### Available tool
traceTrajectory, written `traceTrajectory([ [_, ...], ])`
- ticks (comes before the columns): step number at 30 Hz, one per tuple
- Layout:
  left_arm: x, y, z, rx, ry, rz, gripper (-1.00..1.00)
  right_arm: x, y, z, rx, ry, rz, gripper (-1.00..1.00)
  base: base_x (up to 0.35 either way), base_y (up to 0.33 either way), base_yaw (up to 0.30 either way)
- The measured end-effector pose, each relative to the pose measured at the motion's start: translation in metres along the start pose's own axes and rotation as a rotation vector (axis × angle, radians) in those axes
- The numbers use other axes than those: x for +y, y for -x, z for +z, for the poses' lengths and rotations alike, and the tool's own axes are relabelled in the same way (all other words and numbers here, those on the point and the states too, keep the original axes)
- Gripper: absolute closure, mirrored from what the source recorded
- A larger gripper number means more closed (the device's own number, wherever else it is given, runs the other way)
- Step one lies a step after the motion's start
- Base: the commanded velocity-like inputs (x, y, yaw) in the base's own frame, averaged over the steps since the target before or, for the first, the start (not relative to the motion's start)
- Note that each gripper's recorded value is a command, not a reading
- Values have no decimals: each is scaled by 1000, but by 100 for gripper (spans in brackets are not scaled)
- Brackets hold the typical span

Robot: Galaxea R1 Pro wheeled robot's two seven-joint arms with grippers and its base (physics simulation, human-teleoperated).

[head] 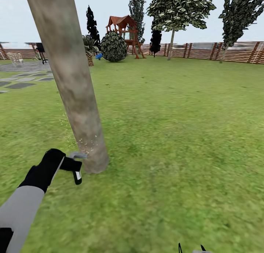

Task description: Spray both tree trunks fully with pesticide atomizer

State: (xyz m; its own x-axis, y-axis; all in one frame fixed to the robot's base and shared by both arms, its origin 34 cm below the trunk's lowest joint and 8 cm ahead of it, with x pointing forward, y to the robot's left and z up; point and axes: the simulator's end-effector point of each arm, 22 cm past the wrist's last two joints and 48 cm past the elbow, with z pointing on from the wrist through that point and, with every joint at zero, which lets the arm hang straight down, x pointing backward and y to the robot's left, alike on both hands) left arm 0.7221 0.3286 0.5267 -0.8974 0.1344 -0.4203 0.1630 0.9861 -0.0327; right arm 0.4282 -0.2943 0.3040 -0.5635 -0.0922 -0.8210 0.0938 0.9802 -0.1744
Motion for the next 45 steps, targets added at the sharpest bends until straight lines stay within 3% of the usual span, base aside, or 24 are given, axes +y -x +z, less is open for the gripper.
traceTrajectory([
  [1,-8,4,-1,-7,-9,9,100,0,0,0,-1,0,0,-100,0,0,0],
  [5,0,10,-5,-17,12,18,100,0,0,0,0,0,0,-100,-28,5,0],
  [8,30,11,-15,-21,60,11,100,0,0,0,0,0,0,-100,-201,55,0],
  [10,32,18,-19,-33,57,7,100,0,0,0,1,0,0,-100,-54,15,0],
  [18,-11,82,-40,-125,-2,28,100,0,0,0,1,0,0,-100,-4,1,0],
  [26,52,72,-54,-111,93,-1,100,-1,-1,0,2,0,-1,-100,0,0,0],
  [29,51,72,-54,-111,87,-2,100,-1,-1,0,2,0,-1,-100,0,0,0],
  [35,22,92,-56,-145,48,16,100,0,-1,0,2,0,-1,-100,0,0,0],
  [39,33,97,-63,-151,69,12,100,0,-1,0,2,0,-1,-100,0,0,0],
  [42,64,94,-73,-147,117,0,100,0,-1,0,2,0,-1,-100,0,0,0],
  [45,73,91,-75,-143,123,-10,100,-1,-1,0,2,0,-1,-100,49,11,0],
])
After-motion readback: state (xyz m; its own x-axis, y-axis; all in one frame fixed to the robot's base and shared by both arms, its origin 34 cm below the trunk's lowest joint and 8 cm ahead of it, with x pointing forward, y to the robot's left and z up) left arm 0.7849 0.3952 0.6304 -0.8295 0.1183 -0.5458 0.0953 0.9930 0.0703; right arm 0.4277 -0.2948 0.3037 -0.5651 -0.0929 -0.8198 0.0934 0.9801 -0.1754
